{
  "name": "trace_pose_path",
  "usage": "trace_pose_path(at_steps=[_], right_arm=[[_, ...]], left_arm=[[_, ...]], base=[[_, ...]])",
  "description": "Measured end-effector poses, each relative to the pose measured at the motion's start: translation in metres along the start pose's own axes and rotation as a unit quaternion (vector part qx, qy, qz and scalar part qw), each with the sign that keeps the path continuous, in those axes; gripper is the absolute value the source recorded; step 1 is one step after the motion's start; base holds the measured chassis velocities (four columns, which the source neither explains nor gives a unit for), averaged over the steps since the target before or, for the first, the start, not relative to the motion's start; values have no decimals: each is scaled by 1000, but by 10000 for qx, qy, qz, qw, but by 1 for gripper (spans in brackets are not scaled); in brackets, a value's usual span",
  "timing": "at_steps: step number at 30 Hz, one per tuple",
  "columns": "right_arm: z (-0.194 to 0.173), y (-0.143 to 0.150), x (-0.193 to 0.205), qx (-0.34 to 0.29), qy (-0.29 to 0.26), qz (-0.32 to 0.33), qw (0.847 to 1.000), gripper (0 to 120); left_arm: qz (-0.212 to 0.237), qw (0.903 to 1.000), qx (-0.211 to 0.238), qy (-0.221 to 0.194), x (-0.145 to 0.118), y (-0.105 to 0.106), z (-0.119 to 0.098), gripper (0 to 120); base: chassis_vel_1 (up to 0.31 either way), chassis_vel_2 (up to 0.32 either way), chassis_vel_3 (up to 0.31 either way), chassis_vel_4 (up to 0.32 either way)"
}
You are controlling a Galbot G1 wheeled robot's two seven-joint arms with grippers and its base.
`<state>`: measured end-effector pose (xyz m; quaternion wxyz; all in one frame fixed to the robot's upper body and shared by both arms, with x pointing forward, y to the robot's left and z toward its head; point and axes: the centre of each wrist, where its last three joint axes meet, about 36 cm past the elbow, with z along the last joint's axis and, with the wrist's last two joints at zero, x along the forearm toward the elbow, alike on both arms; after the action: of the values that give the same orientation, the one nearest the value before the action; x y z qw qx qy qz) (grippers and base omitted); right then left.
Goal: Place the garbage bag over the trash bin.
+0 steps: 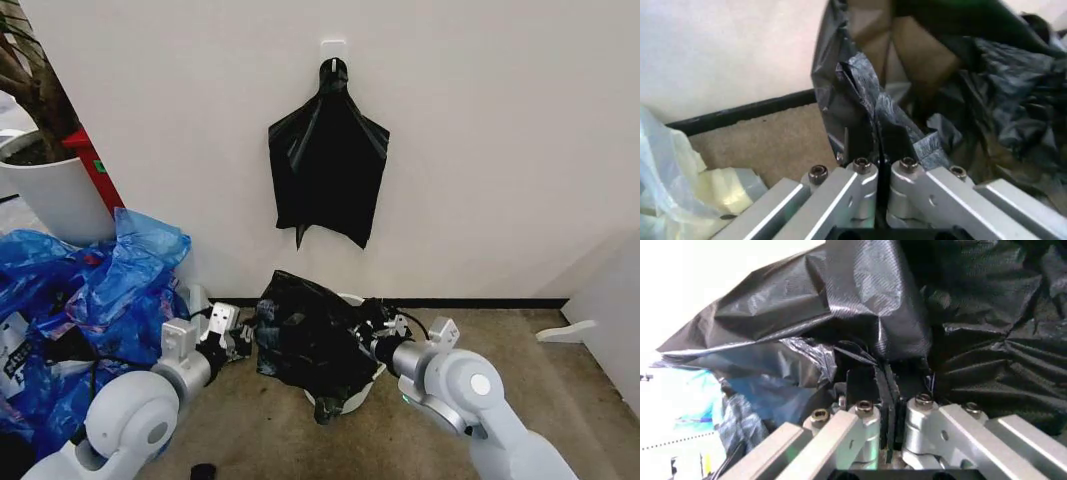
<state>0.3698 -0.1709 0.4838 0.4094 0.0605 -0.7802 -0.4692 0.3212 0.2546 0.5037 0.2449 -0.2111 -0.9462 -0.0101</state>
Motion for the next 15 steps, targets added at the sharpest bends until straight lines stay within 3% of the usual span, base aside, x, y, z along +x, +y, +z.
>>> trace_pose_path(at_steps=[6, 11, 15], right_arm=[[-1, 23, 15, 184, -159, -353, 9991, 0], [3, 61, 68, 615, -266, -1155, 9910, 0], [6, 71, 88, 760, -221, -1522, 9852, 0]], left_arm=[[128, 9993, -144, -311, 17, -11, -15, 0], [160, 9981, -221, -560, 27, -17, -25, 0], [158, 9979, -214, -595, 27, -18, -25, 0]], base=[[0, 0, 0, 0], [0, 0, 0, 0], [0, 0, 0, 0]])
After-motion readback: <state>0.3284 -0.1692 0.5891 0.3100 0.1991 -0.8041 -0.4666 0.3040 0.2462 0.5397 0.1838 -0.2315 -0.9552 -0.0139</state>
